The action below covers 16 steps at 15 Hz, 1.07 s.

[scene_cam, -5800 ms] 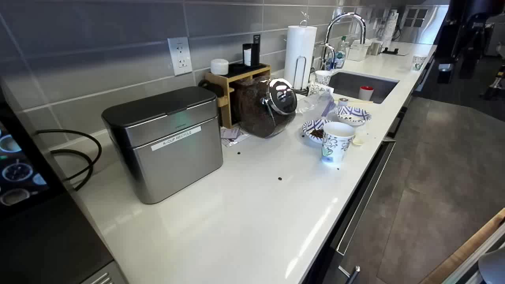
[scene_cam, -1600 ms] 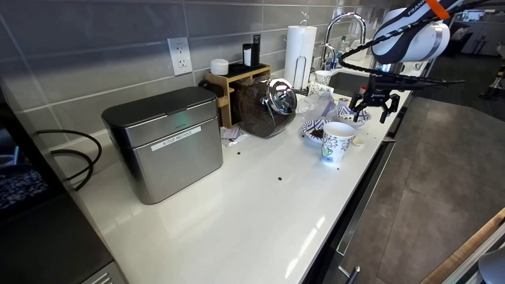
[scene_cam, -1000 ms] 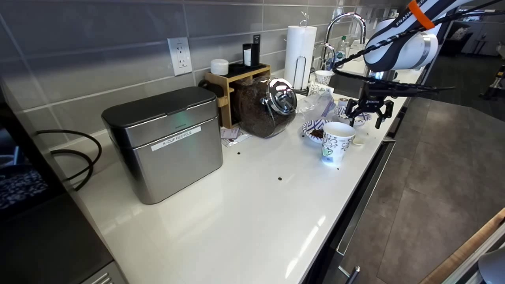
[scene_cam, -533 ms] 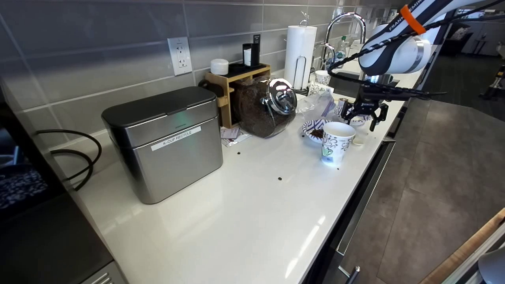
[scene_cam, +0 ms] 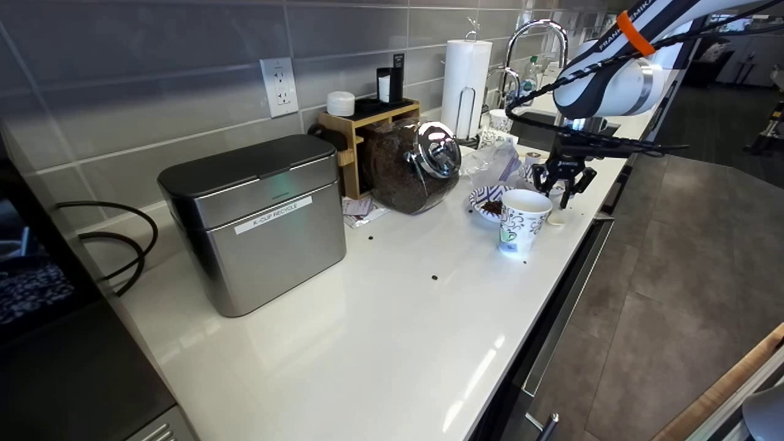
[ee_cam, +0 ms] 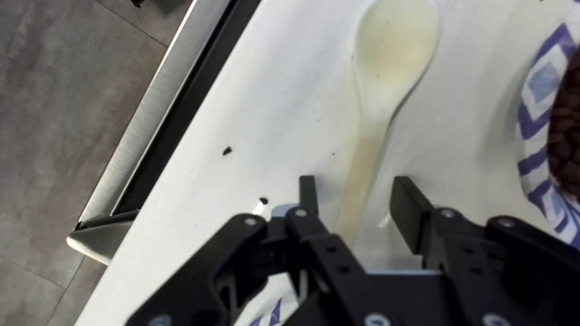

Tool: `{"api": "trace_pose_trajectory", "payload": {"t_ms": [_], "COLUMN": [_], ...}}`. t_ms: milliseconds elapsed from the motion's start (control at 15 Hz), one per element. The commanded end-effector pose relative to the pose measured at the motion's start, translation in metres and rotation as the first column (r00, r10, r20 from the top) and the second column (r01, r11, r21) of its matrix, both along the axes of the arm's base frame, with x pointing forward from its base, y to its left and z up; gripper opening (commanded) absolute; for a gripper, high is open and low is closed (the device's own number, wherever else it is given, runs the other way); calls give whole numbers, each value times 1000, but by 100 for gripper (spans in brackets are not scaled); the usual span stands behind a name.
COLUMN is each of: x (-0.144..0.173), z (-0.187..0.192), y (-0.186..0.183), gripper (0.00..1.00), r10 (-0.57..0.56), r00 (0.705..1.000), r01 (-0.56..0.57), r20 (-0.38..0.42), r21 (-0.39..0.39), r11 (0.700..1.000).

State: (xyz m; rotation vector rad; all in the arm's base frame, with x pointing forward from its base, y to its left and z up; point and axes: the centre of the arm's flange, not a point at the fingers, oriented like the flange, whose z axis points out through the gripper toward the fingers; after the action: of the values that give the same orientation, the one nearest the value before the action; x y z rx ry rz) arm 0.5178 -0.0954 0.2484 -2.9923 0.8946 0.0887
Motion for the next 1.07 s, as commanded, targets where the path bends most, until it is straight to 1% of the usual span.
{"api": "trace_pose_trajectory", "payload": {"t_ms": [0,67,133,267,333,400,467,667,733,800,867,1000], "x": [6,7,8,9,10,10,11,12,12,13,13,14], "z": [-5,-4,-4,-4,-4,-4,-4,-3,-3,-4,-4,-5], "y": [0,-1,0,1,1,2,2,3,4,4,5,5], "gripper": [16,8,2,0,4,28,39,59,68,71,68,48], "r10": [2,4,5,8,10,10,12,15,15,16,18,20], "r00": [1000,1000,1000,1000,1000,1000,1000,1000,1000,1000,1000,1000], "r01": [-2,-4,-5,-8,-10,-10,-12,-15,-15,-16,-18,-20], "r20": [9,8,8,8,8,8,8,8,7,7,7,6], "r21": [4,1,1,-1,-1,-2,-2,-1,0,0,-2,-2], "r11": [1000,1000,1000,1000,1000,1000,1000,1000,1000,1000,1000,1000]}}
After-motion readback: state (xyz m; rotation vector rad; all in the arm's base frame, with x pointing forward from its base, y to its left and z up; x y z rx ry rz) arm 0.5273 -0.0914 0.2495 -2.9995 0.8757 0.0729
